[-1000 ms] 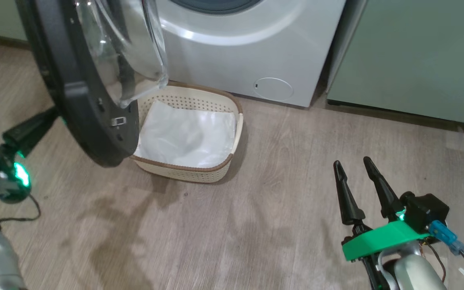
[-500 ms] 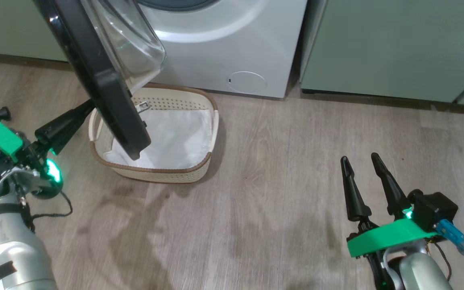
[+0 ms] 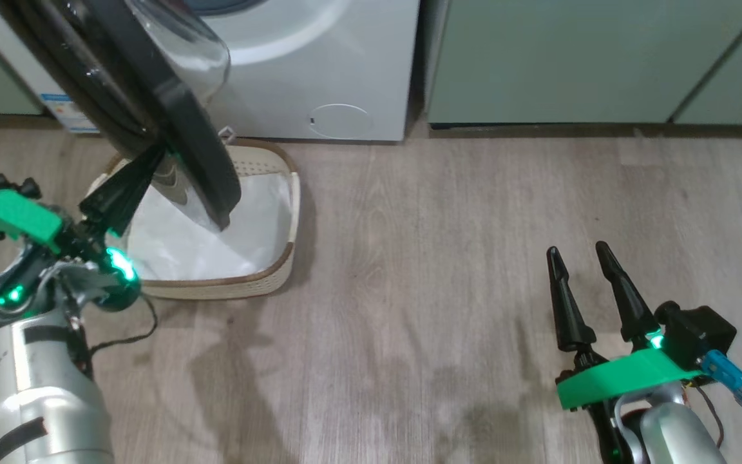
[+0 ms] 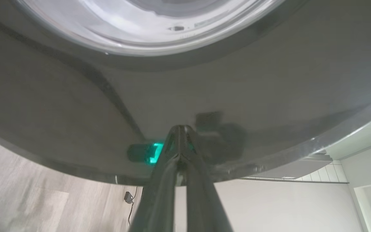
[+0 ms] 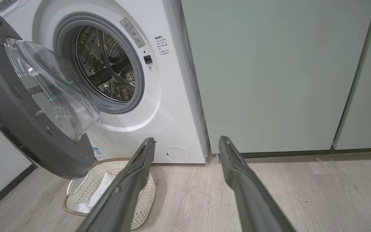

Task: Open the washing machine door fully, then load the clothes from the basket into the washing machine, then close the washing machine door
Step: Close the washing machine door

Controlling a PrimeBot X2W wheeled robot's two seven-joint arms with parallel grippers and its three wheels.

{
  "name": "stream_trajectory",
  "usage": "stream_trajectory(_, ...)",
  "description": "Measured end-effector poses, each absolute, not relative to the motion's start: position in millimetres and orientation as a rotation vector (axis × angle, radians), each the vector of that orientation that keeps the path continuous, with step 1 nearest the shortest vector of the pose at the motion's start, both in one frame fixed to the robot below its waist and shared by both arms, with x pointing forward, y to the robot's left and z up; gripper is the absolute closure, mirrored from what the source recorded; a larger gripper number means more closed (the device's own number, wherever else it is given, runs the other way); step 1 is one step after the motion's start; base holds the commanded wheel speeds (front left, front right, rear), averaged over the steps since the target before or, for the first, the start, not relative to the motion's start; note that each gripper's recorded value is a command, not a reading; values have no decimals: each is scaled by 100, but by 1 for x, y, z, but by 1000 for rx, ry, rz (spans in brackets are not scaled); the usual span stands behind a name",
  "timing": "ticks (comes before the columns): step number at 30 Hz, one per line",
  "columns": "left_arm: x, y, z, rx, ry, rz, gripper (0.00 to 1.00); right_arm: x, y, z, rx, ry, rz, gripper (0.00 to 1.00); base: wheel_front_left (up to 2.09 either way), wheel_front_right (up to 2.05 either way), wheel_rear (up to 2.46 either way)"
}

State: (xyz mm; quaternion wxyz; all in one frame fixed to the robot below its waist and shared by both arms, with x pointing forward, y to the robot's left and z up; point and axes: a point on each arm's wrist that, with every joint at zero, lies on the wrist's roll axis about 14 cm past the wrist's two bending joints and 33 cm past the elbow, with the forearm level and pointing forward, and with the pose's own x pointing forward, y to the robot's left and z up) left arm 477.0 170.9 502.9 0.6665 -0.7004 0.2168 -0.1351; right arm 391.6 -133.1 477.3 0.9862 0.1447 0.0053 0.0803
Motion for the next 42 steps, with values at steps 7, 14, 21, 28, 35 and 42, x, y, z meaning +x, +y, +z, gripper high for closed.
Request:
stream_trajectory(7,499,140,499,-1648,452,-322,100,384,-157,475,287,11,89,0,0,0,0)
stream_trajectory(14,524,121,486,-1737,415,-261,100,375,-181,472,283,18,10,0,0,0,0)
stream_trajectory(21,555,89,491,-1766,385,-280,100,362,-207,465,283,36,-80,0,0,0,0)
stream_trajectory(28,588,59,499,-1812,342,-297,100,348,-232,463,289,41,-170,0,0,0,0)
stream_trajectory(35,626,33,506,-1820,278,-263,100,335,-251,456,300,64,-253,0,0,0,0)
stream_trajectory(42,659,13,508,-1846,244,-220,100,328,-264,454,294,74,-306,0,0,0,0)
